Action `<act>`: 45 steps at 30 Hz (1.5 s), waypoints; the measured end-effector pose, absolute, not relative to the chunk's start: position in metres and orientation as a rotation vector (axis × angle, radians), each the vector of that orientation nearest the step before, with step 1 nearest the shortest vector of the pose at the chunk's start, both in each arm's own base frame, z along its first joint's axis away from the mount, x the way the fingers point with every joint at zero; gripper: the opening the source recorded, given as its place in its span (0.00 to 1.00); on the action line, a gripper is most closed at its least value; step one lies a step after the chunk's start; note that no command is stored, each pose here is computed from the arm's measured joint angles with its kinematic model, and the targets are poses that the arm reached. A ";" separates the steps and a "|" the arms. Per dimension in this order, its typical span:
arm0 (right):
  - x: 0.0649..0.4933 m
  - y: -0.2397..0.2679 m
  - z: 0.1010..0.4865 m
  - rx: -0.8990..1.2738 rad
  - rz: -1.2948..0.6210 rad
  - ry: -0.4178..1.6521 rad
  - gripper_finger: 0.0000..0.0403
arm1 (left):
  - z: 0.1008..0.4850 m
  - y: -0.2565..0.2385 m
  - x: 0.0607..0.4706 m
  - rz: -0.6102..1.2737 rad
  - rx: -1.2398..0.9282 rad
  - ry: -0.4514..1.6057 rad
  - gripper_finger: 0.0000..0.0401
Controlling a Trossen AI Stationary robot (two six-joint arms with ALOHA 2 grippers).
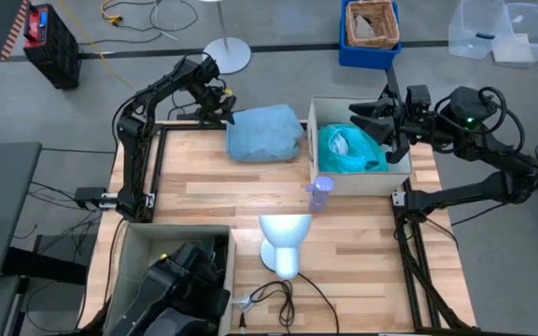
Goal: Sort clothes
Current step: Put the light blue jeans into the top laundry organizer
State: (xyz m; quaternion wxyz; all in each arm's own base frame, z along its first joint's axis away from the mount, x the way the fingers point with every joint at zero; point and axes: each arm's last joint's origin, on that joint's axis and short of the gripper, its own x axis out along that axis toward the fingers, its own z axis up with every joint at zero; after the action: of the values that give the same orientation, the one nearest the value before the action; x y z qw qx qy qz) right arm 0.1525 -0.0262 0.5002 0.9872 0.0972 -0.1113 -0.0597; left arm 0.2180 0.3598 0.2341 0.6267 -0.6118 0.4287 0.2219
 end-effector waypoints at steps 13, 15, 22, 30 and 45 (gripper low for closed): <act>0.152 -0.026 0.500 0.215 -0.118 -0.227 0.40 | 0.269 0.363 0.208 0.449 -1.325 0.898 0.47; 0.152 -0.026 0.500 0.215 -0.118 -0.226 0.40 | 0.270 0.364 0.207 0.485 -1.304 0.914 0.47; 0.155 -0.027 0.499 0.216 -0.119 -0.218 0.40 | 0.223 0.368 0.215 0.495 -1.399 1.062 0.52; 0.155 -0.027 0.499 0.216 -0.122 -0.219 0.40 | 0.226 0.373 0.213 0.496 -1.385 1.047 0.58; 0.160 -0.028 0.497 0.226 -0.127 -0.207 0.40 | 0.225 0.371 0.214 0.479 -1.383 1.043 0.55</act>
State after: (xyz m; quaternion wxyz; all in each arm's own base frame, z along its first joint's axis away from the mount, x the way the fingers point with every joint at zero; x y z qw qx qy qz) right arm 0.1598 -0.0279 0.4974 0.9863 0.1124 -0.1028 -0.0632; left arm 0.2136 0.3713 0.2249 0.6227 -0.6021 0.4541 0.2086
